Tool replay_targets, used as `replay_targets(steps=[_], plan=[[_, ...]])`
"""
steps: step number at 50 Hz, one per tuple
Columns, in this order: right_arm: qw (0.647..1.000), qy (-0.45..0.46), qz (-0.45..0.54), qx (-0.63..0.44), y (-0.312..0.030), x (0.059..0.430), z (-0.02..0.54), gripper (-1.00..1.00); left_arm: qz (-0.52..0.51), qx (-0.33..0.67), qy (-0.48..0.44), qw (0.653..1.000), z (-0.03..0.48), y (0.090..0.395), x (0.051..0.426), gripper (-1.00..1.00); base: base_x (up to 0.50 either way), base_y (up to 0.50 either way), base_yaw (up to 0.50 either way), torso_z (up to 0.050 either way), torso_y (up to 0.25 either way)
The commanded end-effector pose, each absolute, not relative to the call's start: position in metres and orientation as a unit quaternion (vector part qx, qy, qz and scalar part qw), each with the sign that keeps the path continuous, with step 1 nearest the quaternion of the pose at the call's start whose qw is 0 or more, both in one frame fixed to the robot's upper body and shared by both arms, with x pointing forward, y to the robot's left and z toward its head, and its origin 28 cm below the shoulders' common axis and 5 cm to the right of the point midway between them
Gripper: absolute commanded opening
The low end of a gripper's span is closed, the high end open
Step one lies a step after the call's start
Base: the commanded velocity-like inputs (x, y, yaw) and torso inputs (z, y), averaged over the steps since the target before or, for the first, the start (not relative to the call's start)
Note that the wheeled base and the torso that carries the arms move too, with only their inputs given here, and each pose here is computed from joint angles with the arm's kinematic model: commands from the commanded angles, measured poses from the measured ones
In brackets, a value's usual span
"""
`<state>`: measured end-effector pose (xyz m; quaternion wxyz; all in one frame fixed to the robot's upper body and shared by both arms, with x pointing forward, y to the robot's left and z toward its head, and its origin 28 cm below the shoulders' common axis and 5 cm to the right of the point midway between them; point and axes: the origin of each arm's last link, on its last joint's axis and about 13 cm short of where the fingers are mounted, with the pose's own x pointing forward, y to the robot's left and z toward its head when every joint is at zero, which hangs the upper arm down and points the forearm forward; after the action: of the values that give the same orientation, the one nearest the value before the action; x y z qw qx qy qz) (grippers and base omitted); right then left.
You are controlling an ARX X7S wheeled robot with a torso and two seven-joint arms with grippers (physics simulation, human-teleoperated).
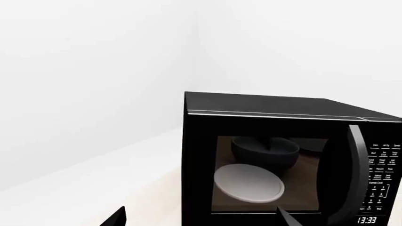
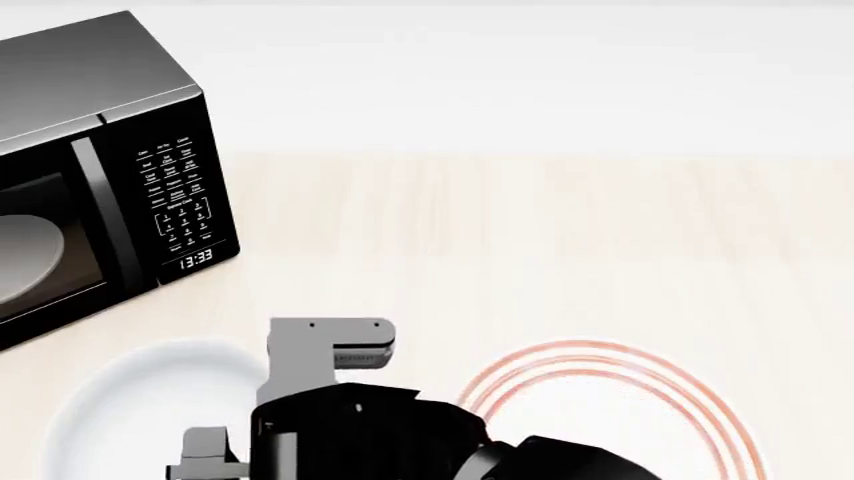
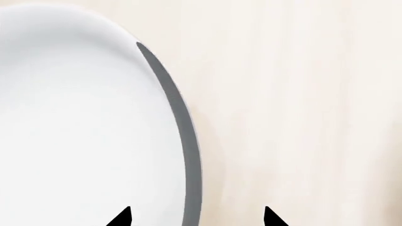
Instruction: Put the white bowl to the right of the plate.
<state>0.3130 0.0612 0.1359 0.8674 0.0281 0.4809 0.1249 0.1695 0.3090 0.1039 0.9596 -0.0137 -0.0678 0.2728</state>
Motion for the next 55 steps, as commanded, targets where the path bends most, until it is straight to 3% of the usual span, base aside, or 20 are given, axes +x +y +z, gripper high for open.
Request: replay_targets(steps=[1, 12, 13, 30, 41, 55], plan=[[0.864, 0.483, 0.142, 0.032, 0.064, 0.309, 0.135, 1.00, 0.273, -0.014, -0.067, 0.960, 0.104, 0.309, 0.170, 1.00, 0.00, 0.00, 0.00, 0.000, 0.000], [0.868, 0.479, 0.127, 0.027, 0.063, 0.311, 0.134, 1.00, 0.273, -0.015, -0.068, 0.960, 0.104, 0.309, 0.169, 1.00, 0.00, 0.00, 0.00, 0.000, 0.000], [0.868, 0.482, 0.117, 0.021, 0.063, 0.310, 0.134, -1.00, 0.272, -0.015, -0.069, 0.960, 0.104, 0.309, 0.169, 1.00, 0.00, 0.00, 0.00, 0.000, 0.000], [0.880, 0.462, 0.112, 0.013, 0.066, 0.311, 0.141, -1.00, 0.272, -0.017, -0.071, 0.959, 0.105, 0.309, 0.167, 1.00, 0.00, 0.00, 0.00, 0.000, 0.000], [0.897, 0.431, 0.101, 0.000, 0.074, 0.310, 0.178, -1.00, 0.275, -0.017, -0.070, 0.959, 0.105, 0.309, 0.168, 1.00, 0.00, 0.00, 0.00, 0.000, 0.000], [0.918, 0.385, 0.096, 0.013, 0.051, 0.303, 0.218, -1.00, 0.274, -0.014, -0.068, 0.959, 0.104, 0.309, 0.171, 1.00, 0.00, 0.00, 0.00, 0.000, 0.000]])
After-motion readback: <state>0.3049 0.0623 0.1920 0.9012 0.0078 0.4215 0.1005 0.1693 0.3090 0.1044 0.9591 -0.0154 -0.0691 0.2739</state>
